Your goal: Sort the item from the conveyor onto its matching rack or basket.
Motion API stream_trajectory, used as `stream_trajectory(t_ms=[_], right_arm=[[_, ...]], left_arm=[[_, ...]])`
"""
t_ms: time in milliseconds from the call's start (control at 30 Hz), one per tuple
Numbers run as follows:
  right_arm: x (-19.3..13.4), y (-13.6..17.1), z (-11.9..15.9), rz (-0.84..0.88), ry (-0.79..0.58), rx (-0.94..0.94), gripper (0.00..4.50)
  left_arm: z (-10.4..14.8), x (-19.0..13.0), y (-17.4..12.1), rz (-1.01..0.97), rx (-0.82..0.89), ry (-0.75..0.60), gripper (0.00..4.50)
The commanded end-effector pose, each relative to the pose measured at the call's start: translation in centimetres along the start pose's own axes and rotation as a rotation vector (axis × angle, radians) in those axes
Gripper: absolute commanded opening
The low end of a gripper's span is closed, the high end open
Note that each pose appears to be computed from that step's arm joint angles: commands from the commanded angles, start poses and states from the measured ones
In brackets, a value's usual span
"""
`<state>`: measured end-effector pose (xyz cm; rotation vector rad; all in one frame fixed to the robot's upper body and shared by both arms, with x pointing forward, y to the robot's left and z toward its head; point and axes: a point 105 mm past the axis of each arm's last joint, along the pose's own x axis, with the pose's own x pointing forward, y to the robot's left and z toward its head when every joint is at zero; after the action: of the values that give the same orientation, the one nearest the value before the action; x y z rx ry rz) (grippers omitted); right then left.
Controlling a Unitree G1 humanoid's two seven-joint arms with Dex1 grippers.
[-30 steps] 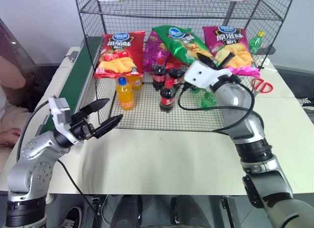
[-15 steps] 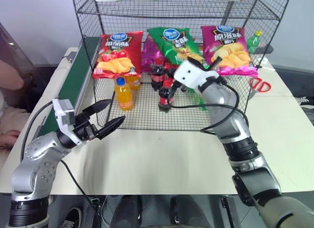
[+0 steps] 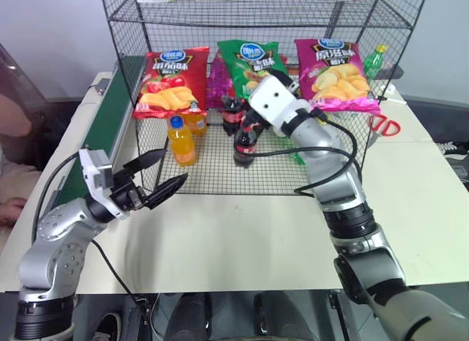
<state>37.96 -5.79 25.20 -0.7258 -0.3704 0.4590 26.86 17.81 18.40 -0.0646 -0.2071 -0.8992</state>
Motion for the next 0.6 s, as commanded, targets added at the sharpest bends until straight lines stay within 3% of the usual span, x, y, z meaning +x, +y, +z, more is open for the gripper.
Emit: stream_trajectory(t_ms=[33, 200, 367, 433, 600], right_arm=[[-0.9, -0.4, 3.4, 0.002, -0.146, 0.098, 3.46], [-2.5, 0.3, 6.1, 0.131, -0.310, 0.344, 3.46], [-6.2, 0.9, 7.8, 0.327, -0.476, 0.615, 3.46], [-7.9, 1.0, 6.4, 0.399, -0.447, 0.724, 3.46], [-13.0, 0.7, -0.1, 0.445, -0.237, 0.636, 3.46]], left_arm=[[0.7, 0.0, -0.1, -0.003, 0.037, -0.023, 4.50], [0.9, -0.1, 0.0, 0.006, 0.056, -0.028, 4.50], [0.7, -0.8, 0.6, 0.050, 0.054, -0.003, 4.50], [0.7, -1.5, 1.1, 0.082, 0.065, 0.025, 4.50], [1.0, -4.5, 3.1, 0.173, 0.106, 0.126, 4.50]])
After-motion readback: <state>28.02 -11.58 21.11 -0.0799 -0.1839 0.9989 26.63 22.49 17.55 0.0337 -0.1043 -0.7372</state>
